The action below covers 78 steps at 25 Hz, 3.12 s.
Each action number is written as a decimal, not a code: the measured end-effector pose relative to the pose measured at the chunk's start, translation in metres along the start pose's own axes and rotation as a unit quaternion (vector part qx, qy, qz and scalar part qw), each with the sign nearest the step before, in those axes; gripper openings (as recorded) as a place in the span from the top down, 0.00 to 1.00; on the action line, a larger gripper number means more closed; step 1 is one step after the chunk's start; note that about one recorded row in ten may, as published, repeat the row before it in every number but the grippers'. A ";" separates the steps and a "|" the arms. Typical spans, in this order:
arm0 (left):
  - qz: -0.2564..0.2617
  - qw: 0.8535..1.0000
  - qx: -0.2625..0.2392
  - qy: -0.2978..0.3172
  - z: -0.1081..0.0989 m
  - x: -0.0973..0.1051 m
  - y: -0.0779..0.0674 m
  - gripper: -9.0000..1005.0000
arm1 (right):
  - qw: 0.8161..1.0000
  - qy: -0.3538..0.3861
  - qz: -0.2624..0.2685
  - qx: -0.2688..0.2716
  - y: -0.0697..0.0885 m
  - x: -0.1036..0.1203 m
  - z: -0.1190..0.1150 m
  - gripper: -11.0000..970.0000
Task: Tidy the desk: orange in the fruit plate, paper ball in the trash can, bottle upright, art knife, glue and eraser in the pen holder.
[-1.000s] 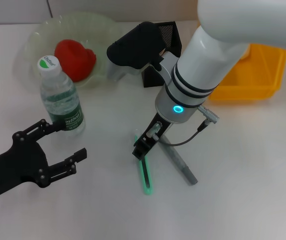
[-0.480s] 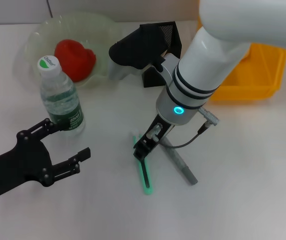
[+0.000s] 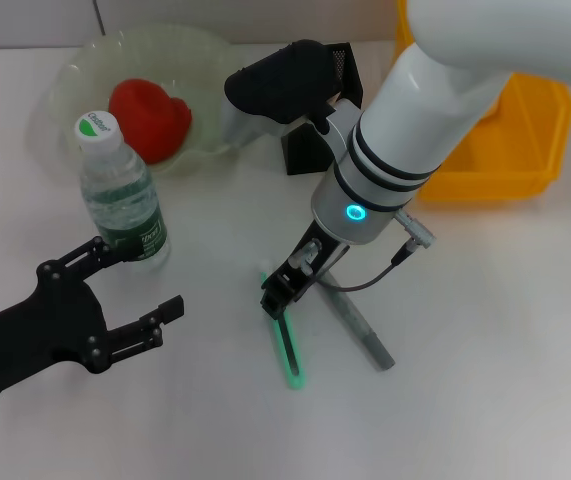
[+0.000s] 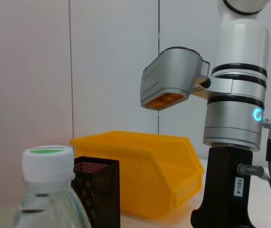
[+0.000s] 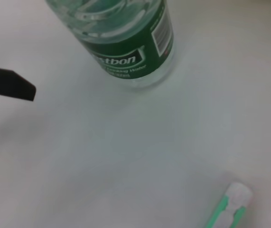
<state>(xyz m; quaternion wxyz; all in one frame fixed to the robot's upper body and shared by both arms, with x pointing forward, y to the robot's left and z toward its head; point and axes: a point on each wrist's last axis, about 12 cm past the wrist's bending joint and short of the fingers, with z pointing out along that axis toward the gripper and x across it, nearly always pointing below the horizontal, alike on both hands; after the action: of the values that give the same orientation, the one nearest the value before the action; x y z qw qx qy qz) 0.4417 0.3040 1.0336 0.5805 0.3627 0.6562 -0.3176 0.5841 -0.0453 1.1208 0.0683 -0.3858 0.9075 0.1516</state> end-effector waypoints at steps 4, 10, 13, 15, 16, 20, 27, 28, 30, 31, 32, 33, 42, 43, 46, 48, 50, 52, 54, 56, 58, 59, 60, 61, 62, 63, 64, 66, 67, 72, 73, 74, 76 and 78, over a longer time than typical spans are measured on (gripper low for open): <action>-0.001 1.000 0.002 -0.001 0.002 0.000 0.000 0.19 | 1.000 -0.001 0.003 0.002 -0.001 -0.001 0.000 0.68; 0.000 1.000 0.003 -0.002 0.003 0.001 0.000 0.19 | 1.000 -0.010 0.009 0.000 -0.003 -0.002 0.001 0.68; -0.002 1.000 0.003 -0.002 0.004 0.001 0.000 0.19 | 1.000 -0.010 0.010 0.000 -0.003 -0.001 0.002 0.68; -0.002 1.000 0.003 -0.003 0.004 0.001 0.000 0.19 | 1.000 -0.012 0.010 0.000 -0.003 -0.002 0.002 0.68; -0.002 1.000 0.003 -0.003 0.005 0.001 0.000 0.19 | 1.000 -0.013 0.011 0.000 -0.003 -0.002 0.002 0.68; -0.001 1.000 0.003 -0.003 0.005 0.001 0.000 0.19 | 1.000 -0.020 0.013 -0.001 -0.003 -0.003 0.002 0.68; -0.001 1.000 0.003 -0.003 0.005 0.001 0.000 0.19 | 0.999 -0.024 0.019 -0.006 -0.004 -0.003 0.004 0.68; -0.002 1.000 0.003 -0.003 0.005 0.001 0.000 0.19 | 1.000 -0.024 0.020 -0.004 -0.004 -0.003 0.004 0.68; -0.001 1.000 0.003 -0.003 0.005 0.001 0.000 0.19 | 1.000 -0.023 0.020 -0.002 -0.005 -0.002 0.005 0.68; -0.001 1.000 0.004 -0.004 0.006 0.001 0.001 0.19 | 1.000 -0.023 0.021 -0.001 -0.006 -0.002 0.005 0.68; -0.001 1.000 0.004 -0.004 0.006 0.001 0.001 0.19 | 1.000 -0.023 0.021 -0.001 -0.006 -0.002 0.005 0.68; -0.001 1.000 0.005 -0.004 0.006 0.001 0.001 0.19 | 1.000 -0.023 0.021 -0.001 -0.006 -0.002 0.005 0.68; 0.000 1.000 0.006 -0.004 0.007 0.000 0.001 0.19 | 1.000 -0.016 0.004 0.006 -0.004 -0.001 0.007 0.71; 0.000 1.000 0.005 -0.004 0.007 0.000 0.001 0.19 | 1.000 -0.014 0.001 0.007 -0.003 0.000 0.008 0.73; 0.000 1.000 0.004 -0.003 0.007 0.000 0.002 0.19 | 1.000 -0.012 -0.003 0.008 -0.002 0.000 0.008 0.81; 0.000 1.000 0.004 -0.003 0.007 0.000 0.002 0.19 | 1.000 -0.011 -0.008 0.007 -0.001 0.000 0.008 0.83; 0.000 1.000 0.004 -0.003 0.007 0.000 0.002 0.19 | 1.000 -0.013 -0.013 -0.001 0.003 0.001 0.007 0.83; 0.000 1.000 0.004 -0.003 0.007 0.000 0.002 0.19 | 1.000 -0.021 -0.016 -0.006 0.004 0.002 0.002 0.83; 0.000 1.000 0.006 -0.004 0.007 0.000 0.001 0.19 | 0.999 -0.039 -0.013 -0.010 0.001 0.002 -0.008 0.84; 0.000 1.000 0.006 -0.005 0.007 0.000 0.001 0.19 | 0.997 -0.077 -0.002 -0.004 -0.008 0.002 -0.030 0.84; 0.000 1.000 0.006 -0.006 0.007 0.000 0.001 0.19 | 0.996 -0.091 0.001 -0.001 -0.011 0.002 -0.038 0.86; 0.000 1.000 0.006 -0.006 0.007 0.000 0.001 0.19 | 0.994 -0.108 0.007 -0.002 -0.014 0.003 -0.047 0.86; 0.000 1.000 0.006 -0.006 0.007 0.000 0.001 0.19 | 0.993 -0.119 0.012 -0.004 -0.017 0.003 -0.053 0.87; 0.000 1.000 0.006 -0.006 0.007 0.000 0.001 0.19 | 0.991 -0.129 0.020 -0.011 -0.024 0.007 -0.064 0.88; 0.000 1.000 0.006 -0.006 0.007 0.000 0.001 0.19 | 0.991 -0.129 0.020 -0.011 -0.024 0.007 -0.064 0.89; 0.000 1.000 0.006 -0.007 0.007 -0.001 0.001 0.19 | 0.992 -0.125 0.019 -0.016 -0.026 0.008 -0.066 0.90; 0.001 1.000 0.007 -0.007 0.008 -0.001 0.002 0.19 | 0.993 -0.117 0.014 -0.019 -0.025 0.009 -0.067 0.91; 0.002 1.000 0.009 -0.009 0.010 -0.002 0.003 0.19 | 0.996 -0.081 -0.012 -0.022 -0.016 0.014 -0.059 0.93; 0.002 1.000 0.009 -0.009 0.010 -0.002 0.003 0.19 | 0.996 -0.081 -0.012 -0.022 -0.016 0.014 -0.059 0.91; 0.002 1.000 0.009 -0.009 0.011 -0.003 0.004 0.19 | 0.999 -0.027 -0.044 -0.015 -0.003 0.020 -0.033 0.78; 0.003 1.000 0.009 -0.009 0.011 -0.003 0.004 0.19 | 0.999 -0.020 -0.045 -0.016 -0.002 0.021 -0.029 0.74; 0.003 1.000 0.009 -0.009 0.011 -0.003 0.004 0.19 | 0.999 -0.017 -0.045 -0.018 -0.001 0.021 -0.026 0.70; 0.002 1.000 0.007 -0.007 0.009 -0.002 0.005 0.19 | 0.999 -0.013 -0.044 -0.021 0.001 0.019 -0.022 0.61; 0.000 1.000 0.005 -0.005 0.008 -0.001 0.004 0.19 | 0.999 -0.013 -0.045 -0.021 0.001 0.019 -0.021 0.57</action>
<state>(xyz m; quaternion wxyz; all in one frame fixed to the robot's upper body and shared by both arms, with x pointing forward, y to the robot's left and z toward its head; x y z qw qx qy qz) 0.4495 0.2992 1.0340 0.5820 0.3643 0.6515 -0.3227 0.5700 -0.0642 1.1364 0.0785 -0.4255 0.8849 0.1723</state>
